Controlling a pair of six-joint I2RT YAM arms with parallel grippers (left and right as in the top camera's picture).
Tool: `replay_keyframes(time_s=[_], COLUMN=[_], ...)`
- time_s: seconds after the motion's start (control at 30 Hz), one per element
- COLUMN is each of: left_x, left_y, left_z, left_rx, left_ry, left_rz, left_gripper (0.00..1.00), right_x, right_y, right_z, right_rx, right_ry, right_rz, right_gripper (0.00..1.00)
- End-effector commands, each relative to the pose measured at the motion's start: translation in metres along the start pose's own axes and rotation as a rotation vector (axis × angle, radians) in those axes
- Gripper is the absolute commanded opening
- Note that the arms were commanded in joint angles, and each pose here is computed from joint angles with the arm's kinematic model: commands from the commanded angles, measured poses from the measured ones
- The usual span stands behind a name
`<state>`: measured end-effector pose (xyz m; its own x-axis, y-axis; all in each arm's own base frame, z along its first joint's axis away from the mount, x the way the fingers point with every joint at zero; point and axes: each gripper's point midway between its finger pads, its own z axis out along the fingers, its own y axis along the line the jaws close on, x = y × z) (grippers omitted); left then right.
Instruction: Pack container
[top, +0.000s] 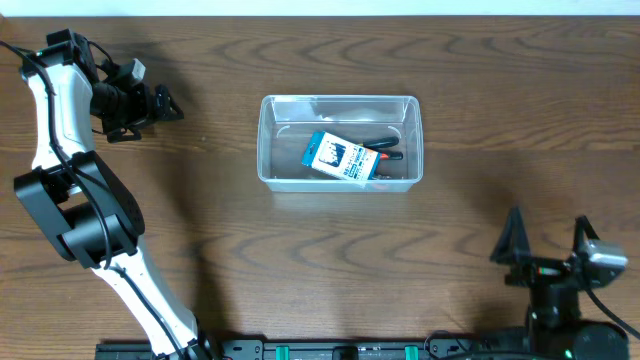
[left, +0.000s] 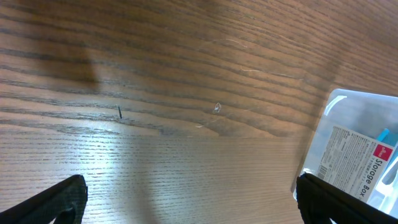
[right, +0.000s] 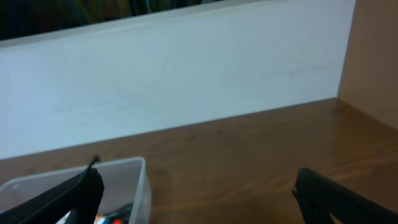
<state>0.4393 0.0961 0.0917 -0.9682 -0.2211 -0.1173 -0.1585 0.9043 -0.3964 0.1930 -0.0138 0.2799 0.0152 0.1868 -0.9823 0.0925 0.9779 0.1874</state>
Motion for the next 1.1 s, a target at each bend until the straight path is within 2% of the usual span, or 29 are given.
replay_keyframes(time_s=[0.0, 0.67, 1.07], left_x=[-0.006, -0.006, -0.006], left_y=[-0.005, -0.005, -0.005], left_z=[-0.017, -0.017, -0.017], left_rx=[-0.012, -0.012, -0.012], left_ry=[-0.043, -0.043, -0.043], left_rz=[0.019, 0.019, 0.019], left_gripper=[0.98, 0.98, 0.98], right_x=[0.018, 0.121, 0.129], right_y=[-0.001, 0.022, 0.02], right_z=[0.012, 0.048, 0.048], right_rx=[0.0, -0.18, -0.178], right_ry=[0.003, 0.087, 0.099], right_rz=[-0.015, -0.017, -0.082], right_gripper=[0.99, 0.99, 0.99])
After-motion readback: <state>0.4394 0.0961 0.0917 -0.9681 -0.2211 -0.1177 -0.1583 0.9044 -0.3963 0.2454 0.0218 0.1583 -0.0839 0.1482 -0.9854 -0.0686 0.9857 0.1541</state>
